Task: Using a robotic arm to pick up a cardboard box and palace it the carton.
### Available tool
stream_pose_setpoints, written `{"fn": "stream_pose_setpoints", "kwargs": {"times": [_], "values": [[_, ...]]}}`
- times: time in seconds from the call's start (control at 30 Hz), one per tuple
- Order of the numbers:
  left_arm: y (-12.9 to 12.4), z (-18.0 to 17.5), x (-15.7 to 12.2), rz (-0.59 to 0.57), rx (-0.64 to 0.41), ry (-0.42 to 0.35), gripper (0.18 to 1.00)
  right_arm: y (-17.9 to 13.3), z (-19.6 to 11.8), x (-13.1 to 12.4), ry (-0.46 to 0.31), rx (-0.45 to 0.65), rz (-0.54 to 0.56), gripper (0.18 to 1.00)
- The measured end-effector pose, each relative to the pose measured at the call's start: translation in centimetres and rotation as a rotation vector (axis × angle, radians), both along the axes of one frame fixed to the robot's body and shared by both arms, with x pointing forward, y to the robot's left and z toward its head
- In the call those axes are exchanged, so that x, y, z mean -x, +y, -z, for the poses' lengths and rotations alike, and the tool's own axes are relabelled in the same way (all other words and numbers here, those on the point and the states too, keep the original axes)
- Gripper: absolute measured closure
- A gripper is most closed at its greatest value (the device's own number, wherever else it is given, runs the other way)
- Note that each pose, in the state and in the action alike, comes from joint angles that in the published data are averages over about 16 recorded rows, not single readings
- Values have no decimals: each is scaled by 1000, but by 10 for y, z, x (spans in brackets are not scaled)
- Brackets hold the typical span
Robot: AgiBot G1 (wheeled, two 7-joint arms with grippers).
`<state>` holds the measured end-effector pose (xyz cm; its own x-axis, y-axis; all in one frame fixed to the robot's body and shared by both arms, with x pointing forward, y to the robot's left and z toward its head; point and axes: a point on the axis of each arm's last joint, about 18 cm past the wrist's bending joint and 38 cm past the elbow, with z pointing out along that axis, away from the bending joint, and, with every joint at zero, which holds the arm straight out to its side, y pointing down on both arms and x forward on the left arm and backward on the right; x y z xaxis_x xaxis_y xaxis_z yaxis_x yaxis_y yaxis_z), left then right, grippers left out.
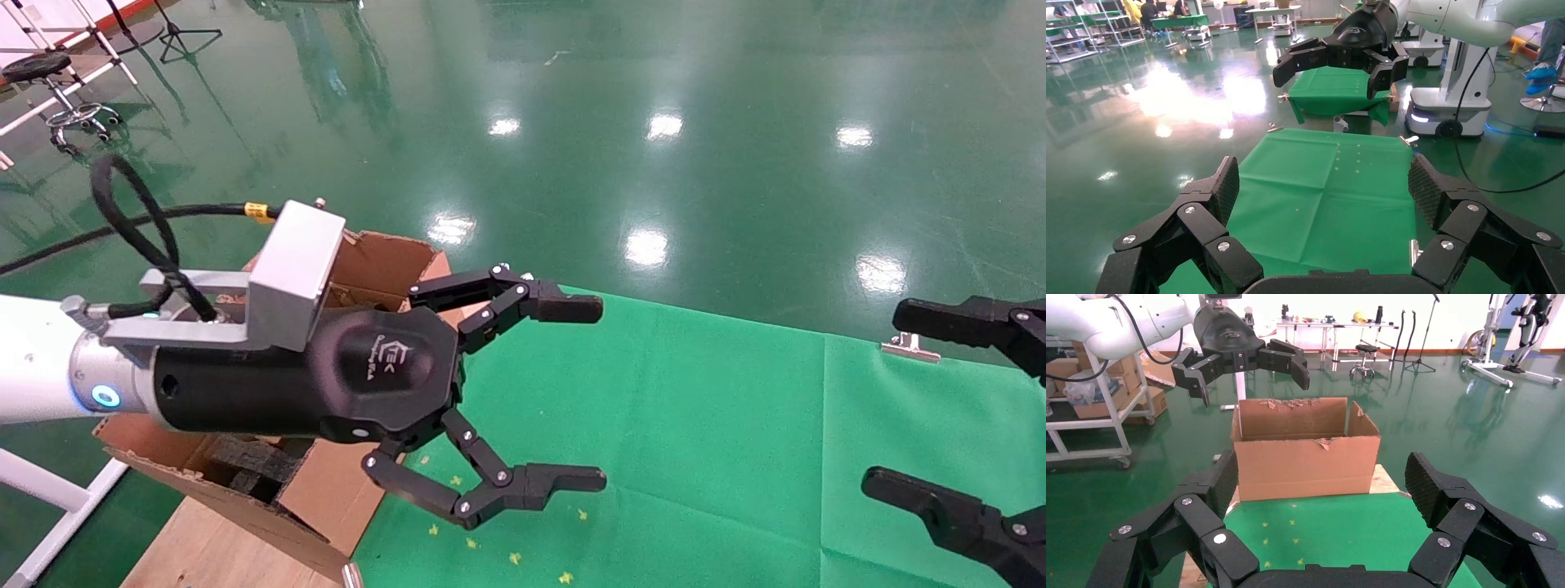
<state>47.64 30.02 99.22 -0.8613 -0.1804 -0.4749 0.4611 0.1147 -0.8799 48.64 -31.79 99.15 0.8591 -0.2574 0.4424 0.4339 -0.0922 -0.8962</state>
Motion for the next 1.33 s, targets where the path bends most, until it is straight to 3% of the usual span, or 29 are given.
{"fn": "stream_pose_setpoints", "kwargs": {"times": [1.33], "values": [[0,0,0,0,0,0,183,0,0,0,0,0,0,178]]}}
